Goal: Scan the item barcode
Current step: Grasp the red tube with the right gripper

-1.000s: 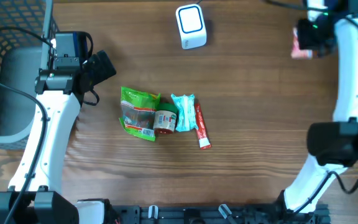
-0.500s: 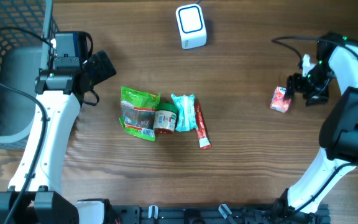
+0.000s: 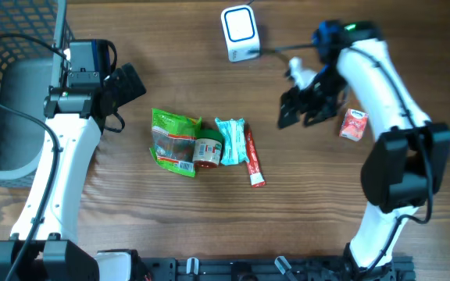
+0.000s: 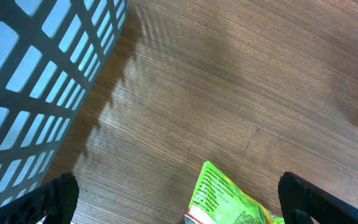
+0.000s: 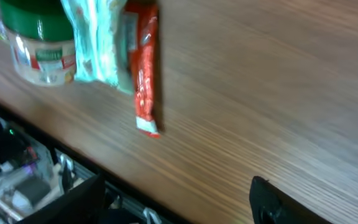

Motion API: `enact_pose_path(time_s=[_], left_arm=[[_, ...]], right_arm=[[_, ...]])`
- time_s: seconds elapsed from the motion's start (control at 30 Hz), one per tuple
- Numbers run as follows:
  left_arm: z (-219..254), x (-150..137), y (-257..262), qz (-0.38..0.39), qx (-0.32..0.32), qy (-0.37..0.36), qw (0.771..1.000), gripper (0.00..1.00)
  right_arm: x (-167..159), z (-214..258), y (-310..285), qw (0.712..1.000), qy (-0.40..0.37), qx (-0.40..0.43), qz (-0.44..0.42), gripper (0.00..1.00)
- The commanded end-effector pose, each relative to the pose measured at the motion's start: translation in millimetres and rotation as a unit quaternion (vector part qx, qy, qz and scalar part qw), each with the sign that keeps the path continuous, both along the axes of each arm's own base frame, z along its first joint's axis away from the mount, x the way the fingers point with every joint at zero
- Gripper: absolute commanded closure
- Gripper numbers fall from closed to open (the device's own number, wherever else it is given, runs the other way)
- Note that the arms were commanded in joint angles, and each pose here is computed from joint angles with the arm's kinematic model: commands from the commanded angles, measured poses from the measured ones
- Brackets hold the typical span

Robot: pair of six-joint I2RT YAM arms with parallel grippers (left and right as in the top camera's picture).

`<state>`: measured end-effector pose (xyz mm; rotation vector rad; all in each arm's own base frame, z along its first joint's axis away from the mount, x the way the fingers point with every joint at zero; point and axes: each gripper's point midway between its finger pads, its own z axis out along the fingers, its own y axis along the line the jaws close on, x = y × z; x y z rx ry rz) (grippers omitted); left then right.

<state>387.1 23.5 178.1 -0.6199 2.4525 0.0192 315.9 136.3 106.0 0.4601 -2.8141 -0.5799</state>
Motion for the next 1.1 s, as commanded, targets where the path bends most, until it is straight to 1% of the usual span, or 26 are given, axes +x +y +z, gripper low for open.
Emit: enact_pose_path(time_s=[0.0,0.07,0.13,0.2,0.27,0.33,0.4,0.5,0.53,0.57,0.6,0.63,0.67,0.7,0.73,0.93,1.07], left_arm=[[2,1,2,0.008,0.0,-0.004,1.0,0.0],[2,1,2,0.008,0.0,-0.004,1.0,0.0],[2,1,2,0.008,0.0,-0.004,1.0,0.0],[2,1,2,0.008,0.0,-0.004,1.0,0.0],[2,1,2,0.008,0.0,-0.004,1.0,0.0],[2,1,2,0.008,0.0,-0.004,1.0,0.0],[2,1,2,0.008,0.0,-0.004,1.0,0.0],[2,1,2,0.008,0.0,-0.004,1.0,0.0],[2,1,2,0.008,0.0,-0.004,1.0,0.0],[2,1,2,0.008,0.0,-0.004,1.0,0.0],[2,1,2,0.008,0.0,-0.004,1.0,0.0],[2,1,2,0.008,0.0,-0.004,1.0,0.0],[2,1,2,0.008,0.0,-0.004,1.0,0.0],[2,1,2,0.008,0.0,-0.004,1.0,0.0],[2,1,2,0.008,0.0,-0.004,1.0,0.0],[2,1,2,0.008,0.0,-0.004,1.0,0.0],[2,1,2,0.008,0.0,-0.004,1.0,0.0]], right_arm=[[-30,-25,26,0.999,0.039,-0.012,-0.009,0.25],[-45,-46,29,0.998,0.056,-0.038,-0.014,0.24],[-66,-65,34,0.996,0.068,-0.056,0.003,0.23],[-75,-79,36,0.996,0.054,-0.065,0.002,0.23],[-73,-82,31,0.996,0.028,-0.082,-0.009,0.22],[-66,-75,31,0.997,-0.01,-0.071,-0.012,0.23],[-65,-63,35,0.998,-0.037,-0.057,-0.013,0.25],[-70,-55,41,0.997,-0.057,-0.051,-0.018,0.34],[-73,-56,41,0.996,-0.062,-0.063,-0.031,0.36],[-74,-61,37,0.991,-0.081,-0.098,-0.052,0.36],[-74,-67,40,0.988,-0.1,-0.105,-0.049,0.2],[-74,-71,47,0.989,-0.107,-0.096,-0.045,0.0],[-78,-75,57,0.991,-0.102,-0.074,-0.042,0.27],[-81,-75,59,0.992,-0.098,-0.069,-0.036,0.59],[-83,-76,59,0.993,-0.095,-0.067,-0.03,0.73],[-93,-98,55,0.993,-0.096,-0.065,-0.029,0.74],[-86,-100,62,0.992,-0.111,-0.044,-0.032,0.74]])
